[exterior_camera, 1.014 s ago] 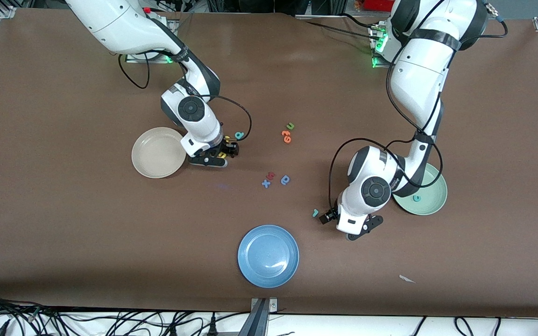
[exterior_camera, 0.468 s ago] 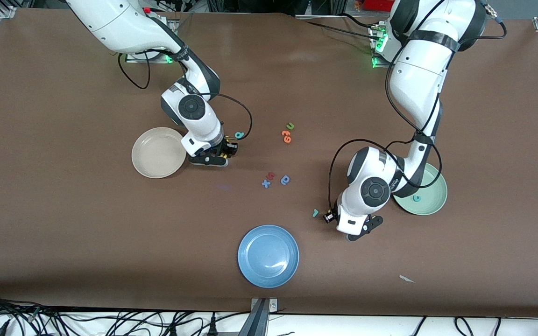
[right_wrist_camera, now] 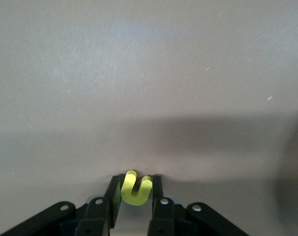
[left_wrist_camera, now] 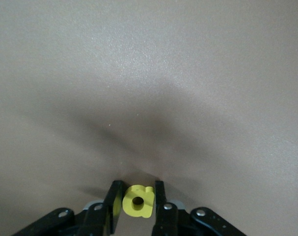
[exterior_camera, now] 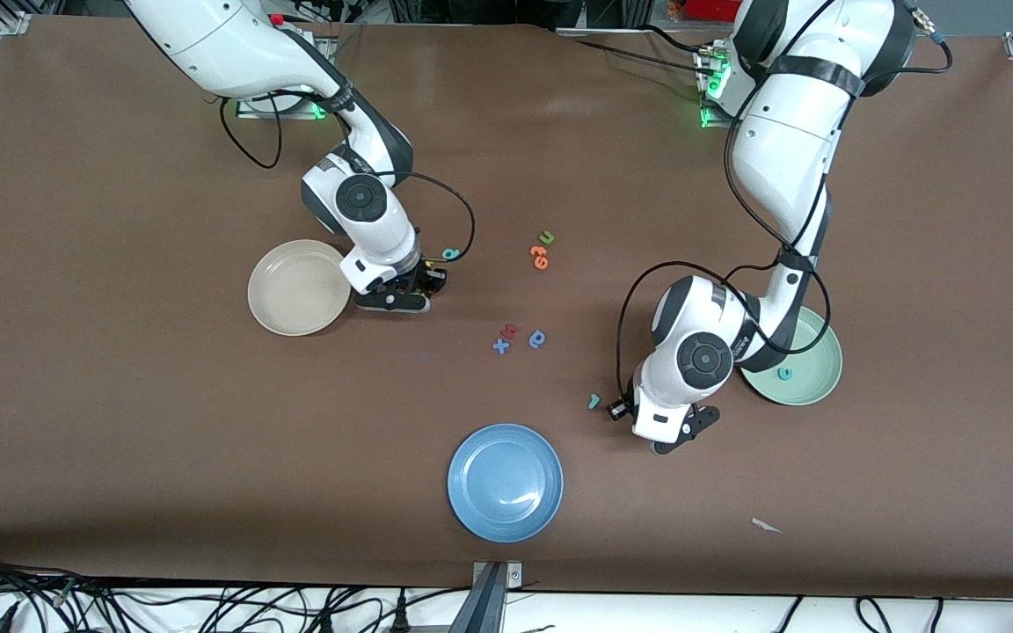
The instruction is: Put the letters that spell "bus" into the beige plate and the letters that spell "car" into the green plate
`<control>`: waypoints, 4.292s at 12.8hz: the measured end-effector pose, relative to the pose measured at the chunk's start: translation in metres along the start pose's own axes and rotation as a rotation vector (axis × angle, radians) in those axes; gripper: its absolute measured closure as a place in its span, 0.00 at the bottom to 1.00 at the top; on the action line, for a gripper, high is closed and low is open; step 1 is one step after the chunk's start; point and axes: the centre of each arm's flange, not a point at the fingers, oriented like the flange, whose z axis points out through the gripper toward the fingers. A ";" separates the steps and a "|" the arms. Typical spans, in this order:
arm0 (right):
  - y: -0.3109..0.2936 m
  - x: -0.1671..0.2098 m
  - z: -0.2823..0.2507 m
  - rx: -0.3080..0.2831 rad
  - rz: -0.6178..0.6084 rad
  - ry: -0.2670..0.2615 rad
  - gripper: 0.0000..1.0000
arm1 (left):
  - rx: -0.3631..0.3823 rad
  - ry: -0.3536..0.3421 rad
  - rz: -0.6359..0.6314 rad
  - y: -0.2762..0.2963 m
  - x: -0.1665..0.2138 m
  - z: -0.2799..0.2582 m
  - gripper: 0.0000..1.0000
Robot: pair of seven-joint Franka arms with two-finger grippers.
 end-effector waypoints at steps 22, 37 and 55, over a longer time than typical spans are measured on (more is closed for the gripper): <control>0.106 0.043 -0.078 -0.053 -0.076 -0.075 0.00 | 0.277 -0.215 0.808 -0.176 0.131 -0.074 0.71; -0.006 -0.053 -0.006 -0.036 0.001 -0.050 0.00 | 0.051 0.005 0.398 0.006 -0.020 -0.035 0.00; 0.000 -0.065 0.012 -0.006 -0.060 -0.018 0.57 | 0.018 0.038 0.247 0.044 -0.038 0.006 0.47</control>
